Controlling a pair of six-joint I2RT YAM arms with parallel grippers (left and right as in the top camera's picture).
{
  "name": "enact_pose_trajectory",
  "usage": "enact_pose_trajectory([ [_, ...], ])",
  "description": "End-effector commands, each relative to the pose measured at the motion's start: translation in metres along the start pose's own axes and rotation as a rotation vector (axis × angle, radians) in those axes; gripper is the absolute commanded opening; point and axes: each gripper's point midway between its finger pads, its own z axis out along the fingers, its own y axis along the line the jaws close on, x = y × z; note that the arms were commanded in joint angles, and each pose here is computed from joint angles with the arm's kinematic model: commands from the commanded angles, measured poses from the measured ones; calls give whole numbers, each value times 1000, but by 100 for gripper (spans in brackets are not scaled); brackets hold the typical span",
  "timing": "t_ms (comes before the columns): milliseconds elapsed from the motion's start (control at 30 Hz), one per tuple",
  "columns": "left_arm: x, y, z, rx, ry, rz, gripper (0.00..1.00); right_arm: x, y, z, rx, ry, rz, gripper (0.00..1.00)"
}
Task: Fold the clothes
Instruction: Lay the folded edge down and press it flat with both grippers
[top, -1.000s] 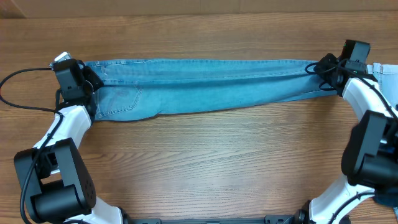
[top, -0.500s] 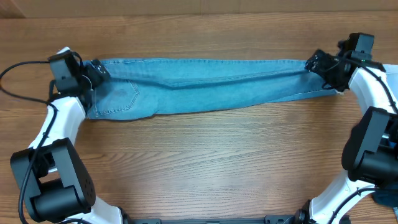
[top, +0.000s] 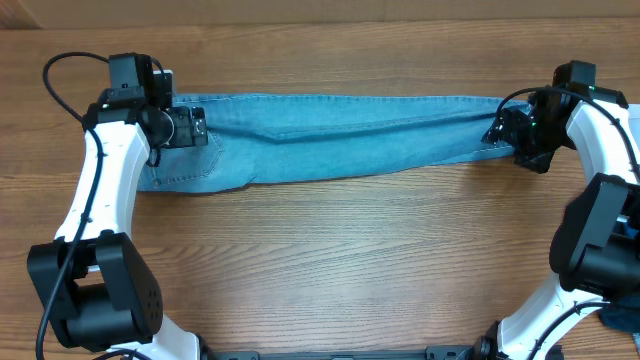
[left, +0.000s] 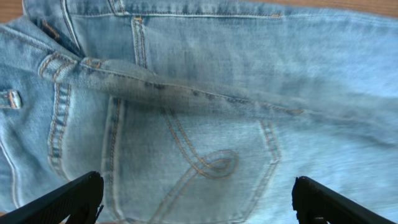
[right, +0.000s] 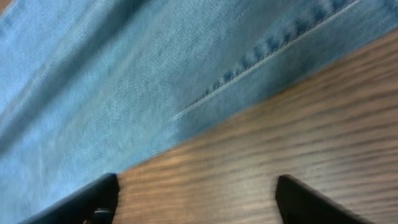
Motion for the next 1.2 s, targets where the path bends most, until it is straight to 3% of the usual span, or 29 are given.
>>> enact_pose_trajectory([
  [0, 17, 7, 16, -31, 37, 183, 99, 0, 3, -8, -20, 10, 4, 45],
  [33, 23, 7, 20, -30, 51, 209, 92, 2, 2, -8, -18, 18, 6, 47],
  [133, 36, 7, 46, -21, 105, 234, 59, 3, 2, -8, -17, 23, 8, 51],
  [200, 37, 7, 64, -20, 110, 233, 51, 4, 2, -8, -16, 29, 10, 53],
  [300, 14, 15, 93, -81, 18, 193, 24, 7, 1, -8, -13, 39, 12, 53],
  [333, -2, 22, 99, -122, -49, 112, 20, 7, 1, -8, -13, 41, 13, 53],
  [400, -29, 29, 104, -154, -171, -66, 20, 8, 1, -8, -13, 44, 14, 53],
  [500, -42, 29, 120, -140, -229, -179, 19, 11, 0, -8, -10, 55, 17, 52],
  [700, -19, 6, 170, -18, -49, -181, 25, 14, 0, -8, -8, 66, 21, 53],
  [900, -78, 6, 143, -6, -157, -195, 34, 18, -1, -8, -3, 83, 25, 57],
  [1033, -49, 13, 142, -63, -25, -194, 36, 2, -7, -8, 32, 16, 9, 61],
  [1167, 2, 9, 137, -63, 183, -187, 36, -36, -13, -11, 85, -142, -21, 78],
])
